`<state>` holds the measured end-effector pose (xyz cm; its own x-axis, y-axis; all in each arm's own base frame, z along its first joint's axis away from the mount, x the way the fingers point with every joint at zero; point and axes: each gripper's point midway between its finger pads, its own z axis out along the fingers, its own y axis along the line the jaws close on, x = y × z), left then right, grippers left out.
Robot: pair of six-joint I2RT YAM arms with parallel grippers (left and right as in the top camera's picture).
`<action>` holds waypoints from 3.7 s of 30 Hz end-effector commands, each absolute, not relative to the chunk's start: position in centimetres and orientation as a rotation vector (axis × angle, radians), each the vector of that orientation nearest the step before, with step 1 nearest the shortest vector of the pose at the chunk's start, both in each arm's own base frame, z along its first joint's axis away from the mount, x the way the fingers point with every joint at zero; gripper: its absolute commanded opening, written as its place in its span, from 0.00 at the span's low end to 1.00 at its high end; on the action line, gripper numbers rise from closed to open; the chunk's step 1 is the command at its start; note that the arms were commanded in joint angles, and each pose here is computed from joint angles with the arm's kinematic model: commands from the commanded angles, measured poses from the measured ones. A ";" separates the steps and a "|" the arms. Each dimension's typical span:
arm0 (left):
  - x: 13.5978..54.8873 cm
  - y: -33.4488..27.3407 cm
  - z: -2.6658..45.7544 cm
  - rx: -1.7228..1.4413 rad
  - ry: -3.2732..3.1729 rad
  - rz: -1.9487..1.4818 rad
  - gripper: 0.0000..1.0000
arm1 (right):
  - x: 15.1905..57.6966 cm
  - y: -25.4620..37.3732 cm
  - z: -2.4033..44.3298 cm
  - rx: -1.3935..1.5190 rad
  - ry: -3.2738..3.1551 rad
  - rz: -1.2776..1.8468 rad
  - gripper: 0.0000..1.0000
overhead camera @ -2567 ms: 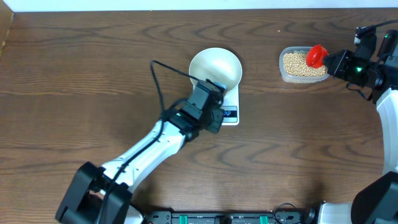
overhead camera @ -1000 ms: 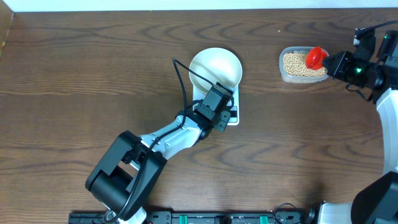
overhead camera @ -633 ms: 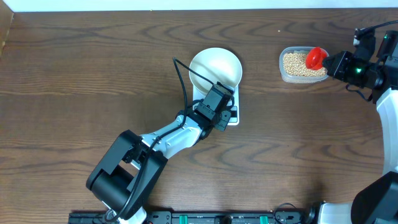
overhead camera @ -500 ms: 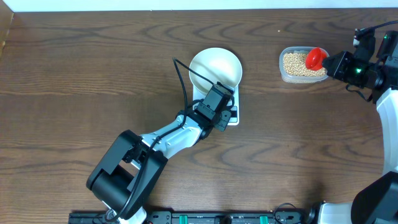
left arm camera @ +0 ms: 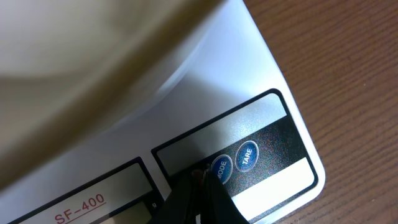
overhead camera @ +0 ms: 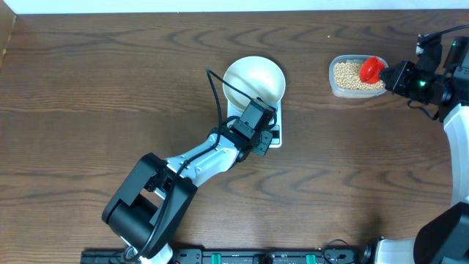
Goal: Scoop item into bowl and weigh 50g on scale
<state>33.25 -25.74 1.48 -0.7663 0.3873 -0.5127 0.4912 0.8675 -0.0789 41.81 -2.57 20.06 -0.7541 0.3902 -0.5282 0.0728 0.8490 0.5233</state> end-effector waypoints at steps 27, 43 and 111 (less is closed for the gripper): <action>32.4 -23.5 10.9 0.585 2.395 -0.276 0.07 | 42.1 -2.8 21.1 0.297 2.343 0.619 0.01; 33.4 -25.3 3.3 0.634 2.492 -0.266 0.08 | 42.2 -2.9 21.1 0.284 2.341 0.609 0.01; 33.4 -24.3 -0.7 0.680 2.555 -0.181 0.08 | 41.9 -2.8 20.9 0.286 2.354 0.612 0.01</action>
<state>34.21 -25.45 1.78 -0.7320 0.3989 -0.5523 0.4943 0.8689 -0.0275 41.70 -2.58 19.95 -0.7588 0.3722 -0.5345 0.0609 0.8576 0.5107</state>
